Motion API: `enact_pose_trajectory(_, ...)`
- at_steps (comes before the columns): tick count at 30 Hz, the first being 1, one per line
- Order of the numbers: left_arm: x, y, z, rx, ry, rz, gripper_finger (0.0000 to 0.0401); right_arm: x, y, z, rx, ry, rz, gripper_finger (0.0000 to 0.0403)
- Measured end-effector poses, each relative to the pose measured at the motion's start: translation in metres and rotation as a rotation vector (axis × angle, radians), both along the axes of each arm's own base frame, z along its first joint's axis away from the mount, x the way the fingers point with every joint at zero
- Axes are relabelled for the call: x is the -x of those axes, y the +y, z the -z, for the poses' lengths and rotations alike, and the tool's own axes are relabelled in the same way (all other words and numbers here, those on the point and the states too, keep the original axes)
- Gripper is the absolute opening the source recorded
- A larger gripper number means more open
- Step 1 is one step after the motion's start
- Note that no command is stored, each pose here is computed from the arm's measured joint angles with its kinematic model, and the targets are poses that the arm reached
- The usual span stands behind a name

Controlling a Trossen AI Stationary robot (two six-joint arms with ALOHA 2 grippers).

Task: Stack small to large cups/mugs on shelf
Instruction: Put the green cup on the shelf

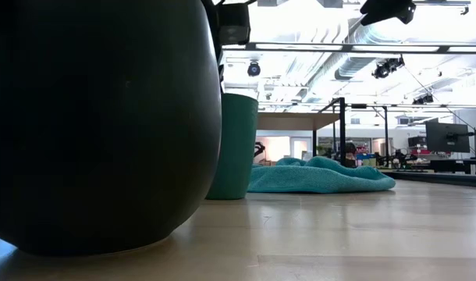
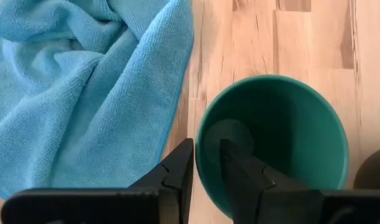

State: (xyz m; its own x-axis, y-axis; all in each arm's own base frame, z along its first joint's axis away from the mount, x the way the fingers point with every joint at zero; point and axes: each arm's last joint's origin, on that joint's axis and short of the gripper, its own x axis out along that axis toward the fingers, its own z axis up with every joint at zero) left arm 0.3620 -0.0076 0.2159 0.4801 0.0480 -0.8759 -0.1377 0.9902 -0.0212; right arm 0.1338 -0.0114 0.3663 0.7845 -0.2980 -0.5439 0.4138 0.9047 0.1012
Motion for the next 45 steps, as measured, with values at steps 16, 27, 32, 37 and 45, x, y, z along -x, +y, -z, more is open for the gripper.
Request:
enact_pose_trajectory(16,0.000,0.001,0.000,-0.024,0.000,-0.026,0.0028,0.000,0.000,0.000,0.000,0.000,0.000,0.0149)
enact_pose_trajectory(27,0.000,0.001,0.000,-0.007,-0.008,-0.044,0.0005,0.000,0.000,0.000,0.000,0.001,0.000,0.0149)
enact_pose_trajectory(32,-0.001,0.001,0.000,0.001,-0.010,-0.059,0.0003,0.000,0.000,0.000,0.000,0.001,0.000,0.0149)
enact_pose_trajectory(37,-0.001,0.001,0.000,0.015,-0.010,-0.067,0.0002,0.000,0.000,0.000,-0.001,0.001,0.000,0.0149)
enact_pose_trajectory(45,0.001,0.000,-0.011,0.040,-0.022,-0.087,0.0001,0.000,0.000,0.000,-0.002,0.000,0.002,0.0149)
